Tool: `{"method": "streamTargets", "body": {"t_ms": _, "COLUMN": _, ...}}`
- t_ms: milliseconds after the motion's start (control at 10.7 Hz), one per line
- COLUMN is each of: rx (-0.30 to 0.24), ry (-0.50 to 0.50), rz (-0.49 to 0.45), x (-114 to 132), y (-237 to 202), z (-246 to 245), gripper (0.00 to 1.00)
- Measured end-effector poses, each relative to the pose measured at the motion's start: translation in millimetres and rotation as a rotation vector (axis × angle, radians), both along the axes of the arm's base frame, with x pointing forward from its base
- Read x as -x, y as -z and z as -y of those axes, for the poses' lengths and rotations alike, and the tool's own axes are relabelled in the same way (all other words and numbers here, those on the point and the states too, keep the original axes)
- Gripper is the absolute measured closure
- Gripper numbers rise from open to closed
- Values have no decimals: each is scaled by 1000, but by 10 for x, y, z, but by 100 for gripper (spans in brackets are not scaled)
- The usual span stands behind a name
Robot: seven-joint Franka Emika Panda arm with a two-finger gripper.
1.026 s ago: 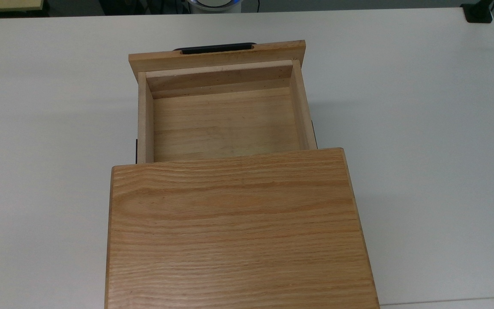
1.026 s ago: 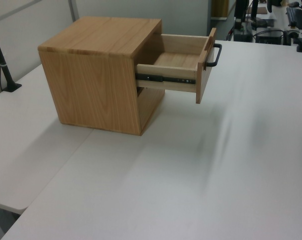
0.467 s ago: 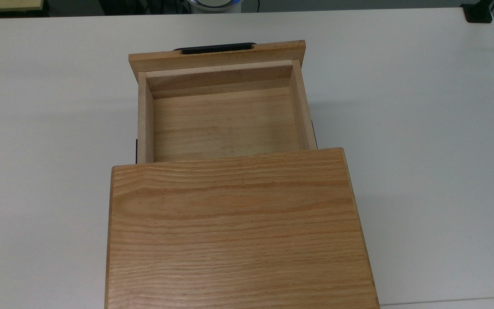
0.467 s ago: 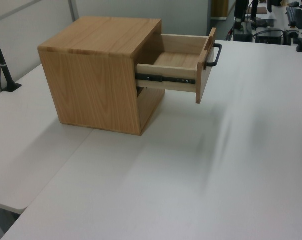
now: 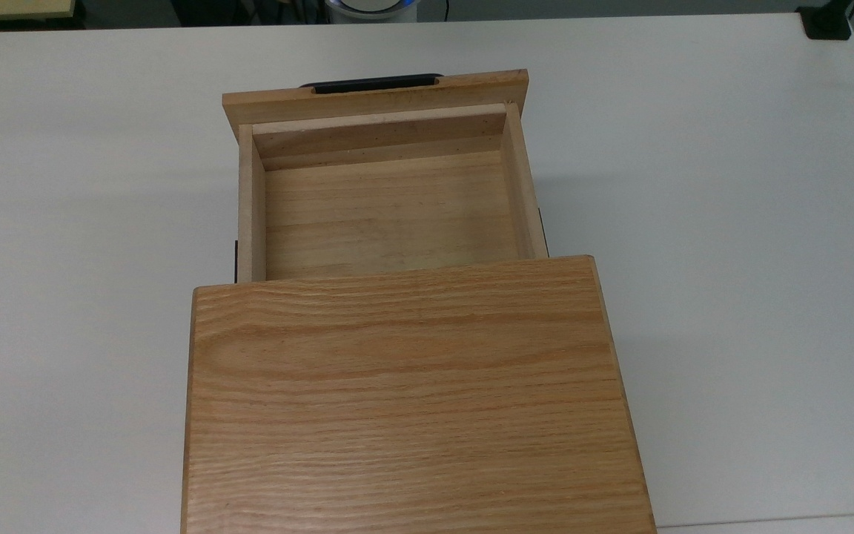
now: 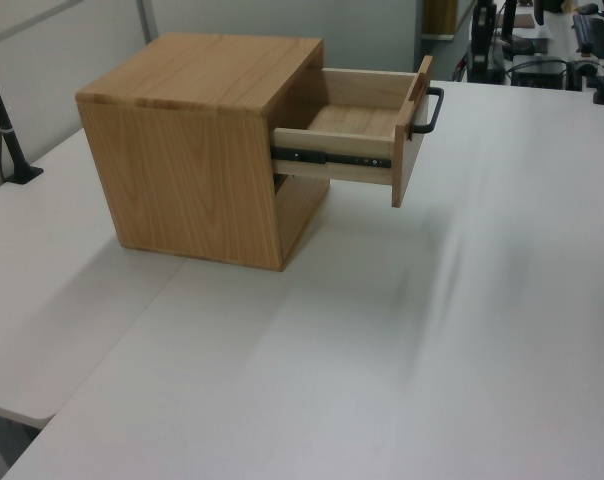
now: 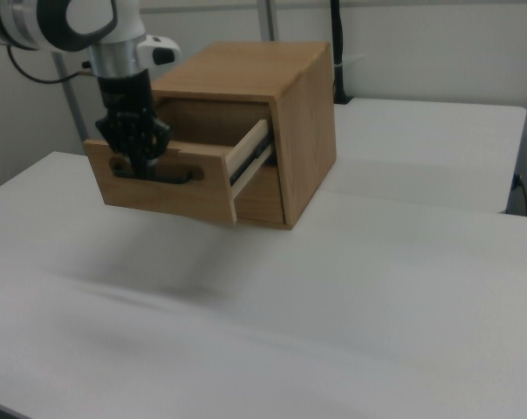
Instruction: Close the drawer by sliding it
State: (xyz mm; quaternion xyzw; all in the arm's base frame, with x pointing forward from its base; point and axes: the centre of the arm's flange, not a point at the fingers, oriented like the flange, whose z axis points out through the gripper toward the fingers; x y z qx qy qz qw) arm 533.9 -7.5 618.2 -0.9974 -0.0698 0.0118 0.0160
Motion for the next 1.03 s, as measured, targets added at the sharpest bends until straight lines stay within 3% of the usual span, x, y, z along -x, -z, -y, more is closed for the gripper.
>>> {"method": "streamTargets", "body": {"t_ms": 93, "rx": 0, "ry": -29, "rz": -16, "x": -1, "y": 76, "z": -157, "gripper": 90}}
{"method": "streamTargets", "body": {"t_ms": 280, "rx": 4, "ry": -53, "rz": -43, "x": -22, "y": 216, "z": -370, "gripper": 92}}
{"method": "streamTargets", "body": {"t_ms": 560, "rx": 12, "ry": -61, "rz": -25, "x": -243, "y": 495, "z": -633, "gripper": 92}}
{"method": "streamTargets", "body": {"t_ms": 746, "rx": 14, "ry": -35, "rz": 24, "x": -434, "y": 628, "z": -718, "gripper": 93}}
{"method": "streamTargets", "body": {"t_ms": 1026, "rx": -2, "ry": 62, "rz": 186, "x": -752, "y": 665, "z": -800, "gripper": 93}}
